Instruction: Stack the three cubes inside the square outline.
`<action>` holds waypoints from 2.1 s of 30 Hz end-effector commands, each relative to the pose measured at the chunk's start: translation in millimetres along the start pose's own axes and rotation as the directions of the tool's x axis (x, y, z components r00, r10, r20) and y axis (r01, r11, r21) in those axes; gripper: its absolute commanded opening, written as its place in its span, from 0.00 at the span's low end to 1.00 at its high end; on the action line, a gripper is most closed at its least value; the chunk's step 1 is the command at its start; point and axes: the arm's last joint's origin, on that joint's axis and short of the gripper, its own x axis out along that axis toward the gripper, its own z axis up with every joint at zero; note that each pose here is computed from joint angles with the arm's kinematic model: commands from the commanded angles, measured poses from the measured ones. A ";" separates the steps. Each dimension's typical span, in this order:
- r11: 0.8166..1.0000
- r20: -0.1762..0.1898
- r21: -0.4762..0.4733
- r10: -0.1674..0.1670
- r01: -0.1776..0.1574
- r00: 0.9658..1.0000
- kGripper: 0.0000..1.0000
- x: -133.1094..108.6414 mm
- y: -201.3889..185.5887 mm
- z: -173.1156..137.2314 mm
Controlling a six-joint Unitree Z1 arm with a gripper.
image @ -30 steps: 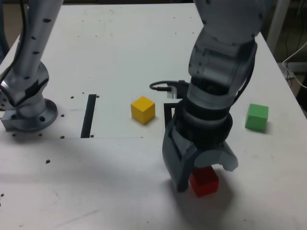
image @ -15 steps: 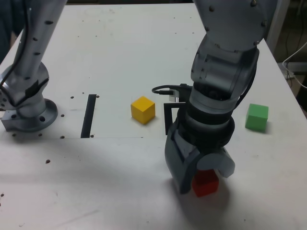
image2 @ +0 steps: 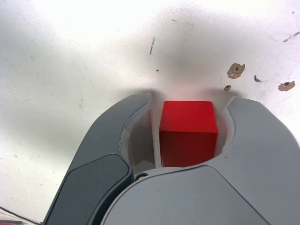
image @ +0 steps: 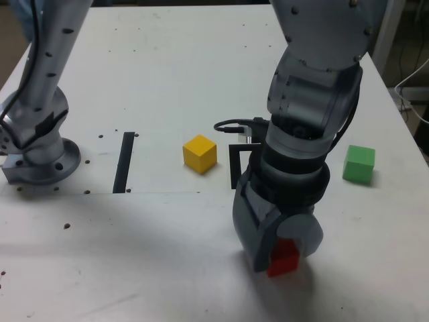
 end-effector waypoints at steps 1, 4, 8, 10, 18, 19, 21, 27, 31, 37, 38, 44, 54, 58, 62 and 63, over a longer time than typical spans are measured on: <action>1.000 0.005 0.003 -0.005 0.005 1.000 0.39 -3.1 0.8 -1.7; 1.000 0.013 0.004 -0.005 0.005 1.000 0.38 -5.4 1.7 -2.6; 1.000 0.040 0.007 -0.004 0.004 0.999 0.38 -14.6 5.2 -6.4; 1.000 0.060 0.007 0.001 -0.002 0.998 0.38 -21.3 8.8 -10.0; 0.999 0.138 0.024 0.040 -0.044 0.990 0.38 -49.8 41.2 -26.0; 0.998 0.139 0.032 0.042 -0.047 0.989 0.38 -52.3 47.4 -27.4; 0.997 0.137 0.051 0.046 -0.053 0.989 0.38 -56.3 60.0 -29.8; 0.989 0.121 0.133 0.056 -0.072 0.991 0.38 -61.2 94.5 -23.6; 0.979 0.099 0.190 0.048 -0.067 0.994 0.38 -59.3 110.1 -11.6; 0.972 0.059 0.229 0.046 -0.058 0.997 0.37 -52.7 126.7 1.5; 0.972 0.054 0.229 0.048 -0.059 0.997 0.37 -51.8 129.8 2.8; 0.975 0.037 0.211 0.063 -0.070 0.997 0.37 -48.2 147.8 9.8; 0.981 0.026 0.163 0.101 -0.104 0.995 0.37 -38.1 166.0 21.1; 0.981 0.026 0.162 0.100 -0.103 0.995 0.37 -31.7 164.9 26.4; 0.981 0.031 0.161 0.103 -0.107 0.994 0.37 -24.1 163.9 31.3; 0.981 0.032 0.160 0.105 -0.109 0.994 0.37 -22.5 164.1 32.4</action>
